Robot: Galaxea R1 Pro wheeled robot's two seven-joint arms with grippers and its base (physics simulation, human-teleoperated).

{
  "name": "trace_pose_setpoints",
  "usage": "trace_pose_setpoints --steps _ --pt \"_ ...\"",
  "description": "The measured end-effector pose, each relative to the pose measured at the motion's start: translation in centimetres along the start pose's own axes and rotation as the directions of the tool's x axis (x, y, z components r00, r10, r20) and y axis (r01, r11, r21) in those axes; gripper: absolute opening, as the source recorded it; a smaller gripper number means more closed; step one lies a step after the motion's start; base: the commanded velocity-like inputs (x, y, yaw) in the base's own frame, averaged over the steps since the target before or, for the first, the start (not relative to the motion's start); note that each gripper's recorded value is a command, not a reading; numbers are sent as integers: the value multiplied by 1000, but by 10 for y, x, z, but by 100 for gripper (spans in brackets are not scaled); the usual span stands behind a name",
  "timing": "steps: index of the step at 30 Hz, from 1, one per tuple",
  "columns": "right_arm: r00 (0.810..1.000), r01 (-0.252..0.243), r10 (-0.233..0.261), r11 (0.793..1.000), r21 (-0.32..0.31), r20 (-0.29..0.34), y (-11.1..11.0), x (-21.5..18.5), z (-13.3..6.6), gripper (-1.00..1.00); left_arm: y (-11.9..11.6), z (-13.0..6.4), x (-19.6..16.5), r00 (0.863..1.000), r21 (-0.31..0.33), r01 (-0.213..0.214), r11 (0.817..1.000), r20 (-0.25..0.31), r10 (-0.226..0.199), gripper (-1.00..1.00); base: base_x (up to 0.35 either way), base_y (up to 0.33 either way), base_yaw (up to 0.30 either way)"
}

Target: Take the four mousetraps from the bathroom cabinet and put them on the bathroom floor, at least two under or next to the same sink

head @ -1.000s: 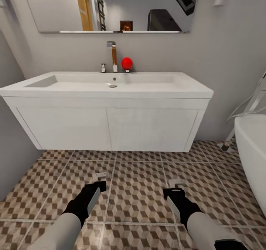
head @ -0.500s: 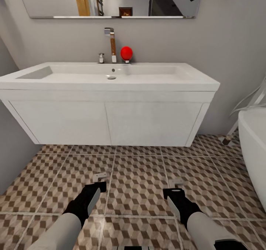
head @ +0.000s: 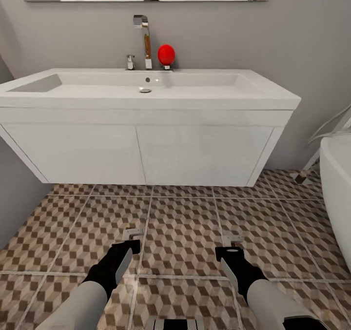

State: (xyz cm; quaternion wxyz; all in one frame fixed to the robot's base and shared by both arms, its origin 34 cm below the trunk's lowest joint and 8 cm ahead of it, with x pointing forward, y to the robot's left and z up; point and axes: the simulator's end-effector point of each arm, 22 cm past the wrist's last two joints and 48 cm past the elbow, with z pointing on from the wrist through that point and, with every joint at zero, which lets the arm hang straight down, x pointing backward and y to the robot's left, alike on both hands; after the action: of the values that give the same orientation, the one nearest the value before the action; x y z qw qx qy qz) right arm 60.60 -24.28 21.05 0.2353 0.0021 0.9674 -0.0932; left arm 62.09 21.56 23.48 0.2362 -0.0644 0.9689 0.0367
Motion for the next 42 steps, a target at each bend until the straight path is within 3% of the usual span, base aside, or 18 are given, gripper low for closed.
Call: trace_pose_setpoints --steps 19,34,42 --pt "998 2 -3 1000 20 65 -4 -19 -1 -100 1 0 -4 1000 -2 3 1000 11 -3 -100 3 0 0" --pt "998 14 -15 1000 19 65 -2 -19 -2 -100 1 0 -4 1000 0 12 1000 10 -12 -100 254 0 0" --pt "998 16 -17 1000 20 60 -3 -18 -1 -100 0 0 -4 1000 1 12 1000 9 -12 -100 44 0 0"
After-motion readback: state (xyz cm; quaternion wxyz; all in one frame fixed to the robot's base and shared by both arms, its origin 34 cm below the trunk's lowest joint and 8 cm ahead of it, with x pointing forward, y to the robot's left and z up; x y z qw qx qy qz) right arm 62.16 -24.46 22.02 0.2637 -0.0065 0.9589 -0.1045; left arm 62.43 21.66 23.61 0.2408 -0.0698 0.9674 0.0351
